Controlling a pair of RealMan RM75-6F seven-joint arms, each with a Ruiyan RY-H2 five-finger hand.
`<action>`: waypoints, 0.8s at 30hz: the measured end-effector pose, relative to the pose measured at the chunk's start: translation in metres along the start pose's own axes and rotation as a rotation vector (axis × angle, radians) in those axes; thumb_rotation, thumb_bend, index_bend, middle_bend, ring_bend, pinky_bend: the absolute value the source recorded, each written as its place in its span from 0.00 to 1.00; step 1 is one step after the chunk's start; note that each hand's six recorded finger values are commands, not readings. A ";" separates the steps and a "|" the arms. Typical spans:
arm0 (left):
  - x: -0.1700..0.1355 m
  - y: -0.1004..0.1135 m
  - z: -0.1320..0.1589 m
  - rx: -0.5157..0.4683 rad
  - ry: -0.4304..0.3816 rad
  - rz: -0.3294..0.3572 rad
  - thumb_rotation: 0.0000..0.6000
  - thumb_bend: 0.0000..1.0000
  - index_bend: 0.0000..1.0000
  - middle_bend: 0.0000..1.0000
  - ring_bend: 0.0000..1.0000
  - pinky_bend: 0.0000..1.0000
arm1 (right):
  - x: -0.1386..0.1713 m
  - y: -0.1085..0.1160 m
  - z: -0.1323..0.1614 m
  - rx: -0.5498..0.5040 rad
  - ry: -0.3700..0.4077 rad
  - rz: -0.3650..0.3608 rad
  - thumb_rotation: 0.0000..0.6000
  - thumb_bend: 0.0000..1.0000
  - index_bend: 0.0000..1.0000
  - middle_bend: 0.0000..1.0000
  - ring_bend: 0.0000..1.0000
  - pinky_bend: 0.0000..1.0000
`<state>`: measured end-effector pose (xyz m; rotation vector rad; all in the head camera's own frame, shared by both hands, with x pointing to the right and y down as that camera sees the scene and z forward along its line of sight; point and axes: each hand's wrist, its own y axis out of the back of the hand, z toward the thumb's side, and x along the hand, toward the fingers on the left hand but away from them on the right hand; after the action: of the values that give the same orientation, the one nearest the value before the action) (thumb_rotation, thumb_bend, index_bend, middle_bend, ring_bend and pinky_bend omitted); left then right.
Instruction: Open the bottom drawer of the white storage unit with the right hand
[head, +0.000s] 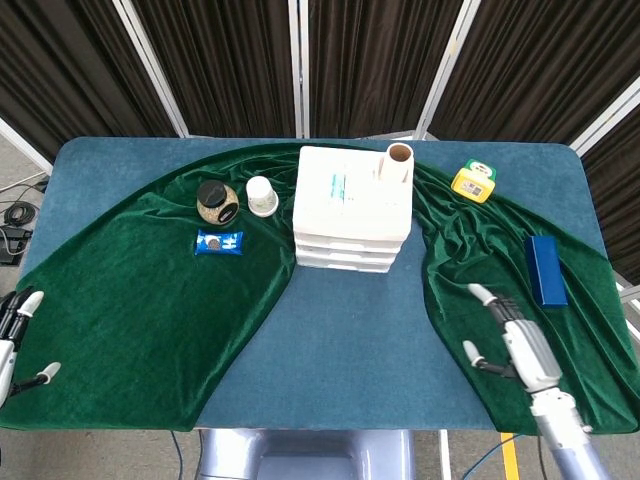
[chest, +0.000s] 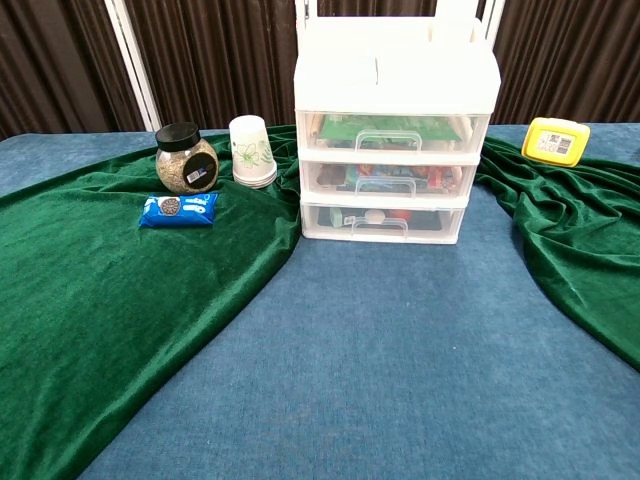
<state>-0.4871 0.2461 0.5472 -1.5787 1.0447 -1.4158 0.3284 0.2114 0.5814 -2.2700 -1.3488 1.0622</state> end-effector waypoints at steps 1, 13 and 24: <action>0.000 0.000 0.000 -0.002 0.000 0.001 1.00 0.12 0.00 0.00 0.00 0.00 | -0.005 -0.006 0.004 -0.045 0.002 0.024 1.00 0.34 0.22 0.76 0.83 0.69; 0.001 0.002 -0.003 -0.034 -0.001 -0.002 1.00 0.12 0.00 0.00 0.00 0.00 | -0.069 -0.093 0.028 -0.524 -0.180 0.301 1.00 0.49 0.19 0.86 0.92 0.78; 0.004 0.009 -0.012 -0.061 0.013 0.009 1.00 0.12 0.00 0.00 0.00 0.00 | -0.107 -0.159 0.052 -0.799 -0.272 0.394 1.00 0.52 0.17 0.86 0.92 0.78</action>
<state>-0.4996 0.2392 0.5414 -1.6084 1.1112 -1.4015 0.1599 0.1972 0.6853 -3.1655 -1.6978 1.1077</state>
